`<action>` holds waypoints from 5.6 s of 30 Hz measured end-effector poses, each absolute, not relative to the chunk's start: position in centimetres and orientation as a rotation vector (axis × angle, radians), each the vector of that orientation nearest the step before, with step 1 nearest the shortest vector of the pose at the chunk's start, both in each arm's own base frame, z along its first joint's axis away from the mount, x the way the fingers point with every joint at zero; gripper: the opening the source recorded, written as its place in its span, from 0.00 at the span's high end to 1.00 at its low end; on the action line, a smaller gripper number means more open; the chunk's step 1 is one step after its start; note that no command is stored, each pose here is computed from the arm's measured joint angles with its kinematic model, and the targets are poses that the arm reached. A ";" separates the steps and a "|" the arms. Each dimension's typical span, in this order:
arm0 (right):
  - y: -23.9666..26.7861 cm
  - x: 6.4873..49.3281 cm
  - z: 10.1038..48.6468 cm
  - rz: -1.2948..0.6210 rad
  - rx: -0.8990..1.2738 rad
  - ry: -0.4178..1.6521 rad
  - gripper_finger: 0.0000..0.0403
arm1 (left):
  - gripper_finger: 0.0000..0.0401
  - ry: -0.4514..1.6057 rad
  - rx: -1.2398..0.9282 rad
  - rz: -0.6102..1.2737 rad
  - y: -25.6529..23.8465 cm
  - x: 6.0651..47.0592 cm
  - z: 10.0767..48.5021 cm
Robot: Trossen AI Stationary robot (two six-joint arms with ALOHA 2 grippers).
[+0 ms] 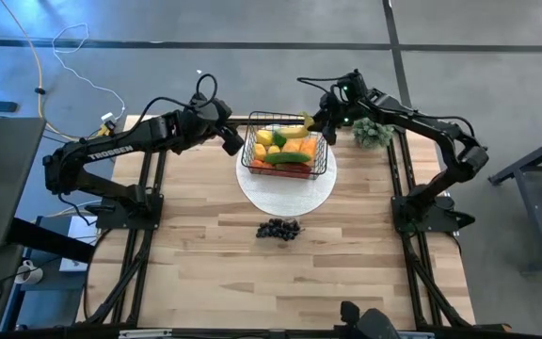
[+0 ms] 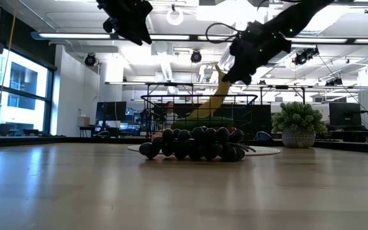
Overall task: Build produce basket
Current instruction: Put the banana into the mesh basket, then put the grapes into mesh basket
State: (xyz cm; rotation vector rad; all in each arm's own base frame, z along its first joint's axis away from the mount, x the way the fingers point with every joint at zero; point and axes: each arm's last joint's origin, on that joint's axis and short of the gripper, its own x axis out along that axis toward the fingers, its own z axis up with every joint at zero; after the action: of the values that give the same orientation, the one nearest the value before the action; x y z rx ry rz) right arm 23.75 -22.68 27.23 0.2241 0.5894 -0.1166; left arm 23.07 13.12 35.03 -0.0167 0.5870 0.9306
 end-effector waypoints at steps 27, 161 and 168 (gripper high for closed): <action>-23.1 22.4 24.7 -0.229 0.240 0.751 0.62 | 0.42 0.580 -0.031 0.940 13.1 23.1 35.0; -4.0 25.8 31.0 -0.535 0.758 0.662 0.60 | 0.87 0.989 -0.040 0.000 -0.4 40.0 12.0; -4.0 25.8 31.0 -0.538 0.761 0.661 0.60 | 0.97 0.959 -0.080 0.001 -0.5 40.2 13.0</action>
State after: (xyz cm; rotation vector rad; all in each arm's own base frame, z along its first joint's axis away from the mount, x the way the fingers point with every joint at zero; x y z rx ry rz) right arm 25.84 -4.02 31.04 0.7614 0.6608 -0.5378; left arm 40.20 -0.49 13.02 -0.0796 0.9590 0.0006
